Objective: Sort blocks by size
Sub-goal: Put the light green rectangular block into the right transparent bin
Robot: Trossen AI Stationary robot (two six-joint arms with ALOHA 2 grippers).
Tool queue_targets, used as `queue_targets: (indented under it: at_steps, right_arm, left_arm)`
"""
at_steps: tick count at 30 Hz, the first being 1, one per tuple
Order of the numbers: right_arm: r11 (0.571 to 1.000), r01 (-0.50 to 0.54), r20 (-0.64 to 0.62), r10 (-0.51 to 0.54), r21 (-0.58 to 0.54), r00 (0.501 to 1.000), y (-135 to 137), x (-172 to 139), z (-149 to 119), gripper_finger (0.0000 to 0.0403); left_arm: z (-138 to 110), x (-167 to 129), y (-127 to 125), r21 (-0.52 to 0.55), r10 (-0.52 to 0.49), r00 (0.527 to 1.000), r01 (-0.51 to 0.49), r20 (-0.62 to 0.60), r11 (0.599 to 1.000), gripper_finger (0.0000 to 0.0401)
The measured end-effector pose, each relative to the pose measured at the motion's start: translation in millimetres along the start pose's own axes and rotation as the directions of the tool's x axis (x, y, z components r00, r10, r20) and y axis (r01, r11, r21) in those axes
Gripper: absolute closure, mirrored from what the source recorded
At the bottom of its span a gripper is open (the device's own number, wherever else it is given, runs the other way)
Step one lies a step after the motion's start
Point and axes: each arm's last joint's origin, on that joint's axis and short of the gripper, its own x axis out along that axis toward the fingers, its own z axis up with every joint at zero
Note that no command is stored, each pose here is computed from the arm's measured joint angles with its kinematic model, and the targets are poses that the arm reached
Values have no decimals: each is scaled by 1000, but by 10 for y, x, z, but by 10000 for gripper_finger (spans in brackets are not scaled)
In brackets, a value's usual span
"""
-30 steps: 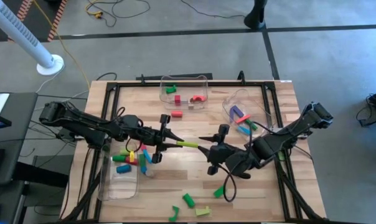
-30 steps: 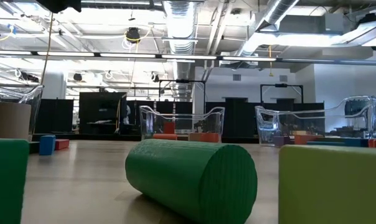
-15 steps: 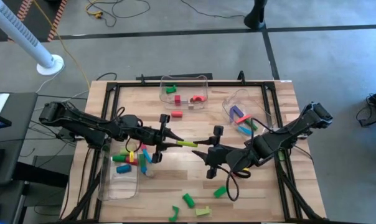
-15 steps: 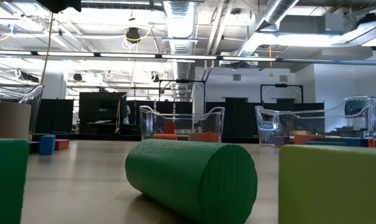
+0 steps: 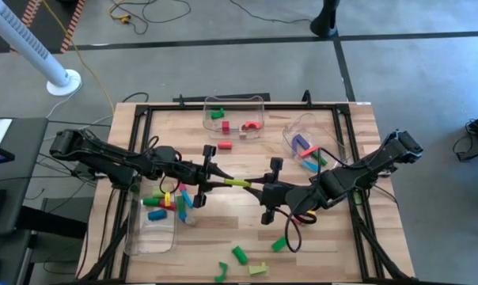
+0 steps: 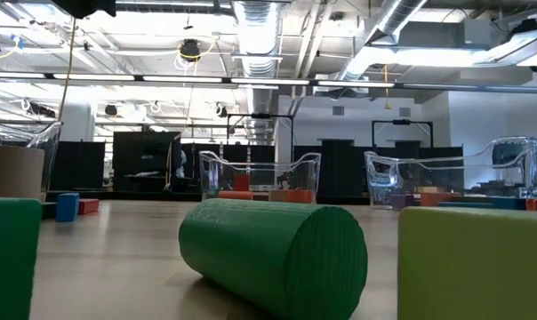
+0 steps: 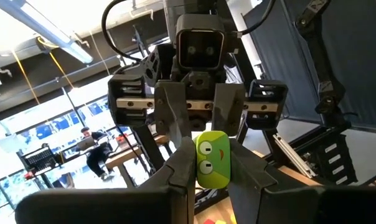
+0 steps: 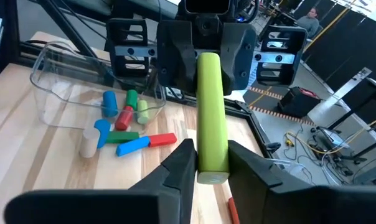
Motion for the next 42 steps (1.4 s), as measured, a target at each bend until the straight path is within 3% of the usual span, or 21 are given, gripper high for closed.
queue_targets:
  at_steps: [42]
  right_arm:
    - [1000, 7, -105, -5, 23, 994, -45, 45, -131, 319]
  left_arm:
    - [-52, -2, -17, -25, -14, 998, 13, -55, 1000, 329]
